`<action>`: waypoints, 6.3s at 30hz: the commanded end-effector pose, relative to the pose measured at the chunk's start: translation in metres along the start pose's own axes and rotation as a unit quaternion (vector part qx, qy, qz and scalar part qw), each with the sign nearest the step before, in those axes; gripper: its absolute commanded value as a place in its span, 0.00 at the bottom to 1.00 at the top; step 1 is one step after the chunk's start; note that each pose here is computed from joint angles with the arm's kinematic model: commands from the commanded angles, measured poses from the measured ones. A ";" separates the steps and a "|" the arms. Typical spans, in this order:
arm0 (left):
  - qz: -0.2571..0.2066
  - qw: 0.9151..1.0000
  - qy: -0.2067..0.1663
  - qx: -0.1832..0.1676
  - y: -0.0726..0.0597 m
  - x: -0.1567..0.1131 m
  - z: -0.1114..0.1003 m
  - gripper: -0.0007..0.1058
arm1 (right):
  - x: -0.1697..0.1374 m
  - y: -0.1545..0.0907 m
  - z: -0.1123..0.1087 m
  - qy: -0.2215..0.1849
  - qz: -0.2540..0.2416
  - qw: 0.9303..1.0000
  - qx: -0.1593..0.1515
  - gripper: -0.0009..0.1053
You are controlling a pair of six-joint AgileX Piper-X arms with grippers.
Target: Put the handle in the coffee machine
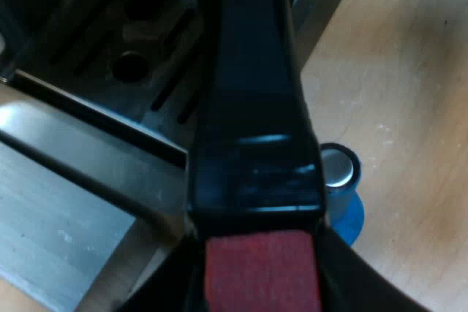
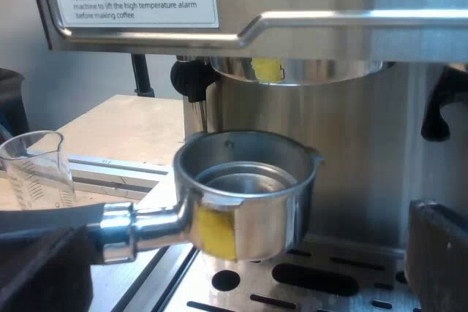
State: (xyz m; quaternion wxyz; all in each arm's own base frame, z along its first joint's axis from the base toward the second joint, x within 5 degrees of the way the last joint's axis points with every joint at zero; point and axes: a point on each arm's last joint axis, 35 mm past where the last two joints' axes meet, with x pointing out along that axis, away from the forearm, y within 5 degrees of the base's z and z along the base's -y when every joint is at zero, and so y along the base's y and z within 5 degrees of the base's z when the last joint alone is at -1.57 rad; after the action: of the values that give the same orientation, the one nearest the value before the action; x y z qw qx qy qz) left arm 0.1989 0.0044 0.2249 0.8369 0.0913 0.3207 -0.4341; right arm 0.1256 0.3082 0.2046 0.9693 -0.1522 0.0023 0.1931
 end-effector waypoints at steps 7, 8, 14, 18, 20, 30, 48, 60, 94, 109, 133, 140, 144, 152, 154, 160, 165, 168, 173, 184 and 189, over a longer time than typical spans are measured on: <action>-0.024 0.999 -0.045 0.018 0.016 0.004 0.014 0.01 | 0.001 -0.001 0.001 -0.002 0.000 1.000 0.001 0.83; -0.022 0.998 -0.047 0.019 0.017 0.004 0.015 0.01 | 0.001 -0.001 0.001 -0.002 0.000 1.000 0.001 0.83; -0.023 0.998 -0.056 0.022 0.023 0.005 0.021 0.01 | 0.001 -0.001 0.001 -0.002 0.000 1.000 0.001 0.83; -0.027 0.998 -0.052 0.014 0.028 0.010 0.020 0.01 | 0.001 -0.001 0.001 -0.002 0.000 1.000 0.001 0.83; -0.027 0.998 -0.052 0.014 0.029 0.011 0.019 0.01 | 0.001 -0.001 0.001 -0.002 0.000 1.000 0.001 0.83; -0.023 0.998 -0.063 0.020 0.036 0.011 0.027 0.01 | 0.001 -0.001 0.001 -0.002 0.000 1.000 0.001 0.83; -0.021 0.998 -0.060 0.016 0.038 0.023 0.040 0.01 | 0.001 -0.001 0.001 -0.002 0.000 1.000 0.001 0.83; -0.015 0.997 -0.067 0.022 0.040 0.022 0.042 0.01 | 0.001 -0.001 0.001 -0.002 0.000 1.000 0.001 0.83; -0.006 0.995 -0.087 0.043 0.036 0.004 0.063 0.01 | 0.001 -0.001 0.001 -0.002 0.000 1.000 0.001 0.83; -0.006 0.995 -0.087 0.044 0.036 0.004 0.063 0.01 | 0.001 -0.001 0.001 -0.002 0.000 1.000 0.001 0.83; -0.006 0.995 -0.087 0.044 0.036 0.004 0.063 0.01 | 0.001 -0.001 -0.001 0.004 0.002 1.000 0.006 0.83; -0.006 0.995 -0.087 0.043 0.036 0.004 0.063 0.01 | 0.001 0.004 -0.013 0.035 0.040 0.998 -0.036 0.83; -0.006 0.995 -0.087 0.043 0.036 0.004 0.063 0.01 | 0.004 0.010 -0.024 0.045 0.043 0.997 -0.048 0.83; -0.006 0.995 -0.087 0.043 0.036 0.004 0.063 0.01 | 0.019 0.022 -0.036 0.032 0.030 0.999 -0.030 0.59; -0.006 0.995 -0.087 0.043 0.036 0.004 0.063 0.01 | 0.026 0.021 -0.038 0.034 0.022 0.999 -0.029 0.52; -0.006 0.995 -0.087 0.043 0.036 0.004 0.063 0.01 | 0.056 0.020 -0.036 0.034 -0.001 0.999 -0.017 0.44; 0.013 0.995 -0.084 0.043 0.039 0.003 0.063 0.01 | 0.068 0.025 -0.036 0.034 -0.011 0.999 -0.014 0.44; 0.020 0.995 -0.087 0.043 0.041 0.002 0.063 0.01 | 0.069 0.025 -0.044 0.047 -0.041 0.998 -0.022 0.42; 0.018 0.995 -0.086 0.041 0.040 0.002 0.063 0.01 | 0.071 0.022 -0.047 0.056 -0.063 0.996 -0.029 0.33; 0.005 0.995 -0.090 0.036 0.039 0.002 0.062 0.01 | 0.099 -0.011 -0.055 0.066 -0.078 0.995 -0.015 0.29; 0.004 0.995 -0.089 0.036 0.039 0.002 0.062 0.01 | 0.105 -0.017 -0.055 0.065 -0.076 0.995 -0.011 0.29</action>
State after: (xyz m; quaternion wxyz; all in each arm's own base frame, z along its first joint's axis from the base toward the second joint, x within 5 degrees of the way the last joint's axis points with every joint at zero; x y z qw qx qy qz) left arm 0.2581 -0.0009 0.2503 0.8545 0.0834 0.2765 -0.4318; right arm 0.2305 0.3136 0.1459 0.9759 -0.1825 0.0588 0.1045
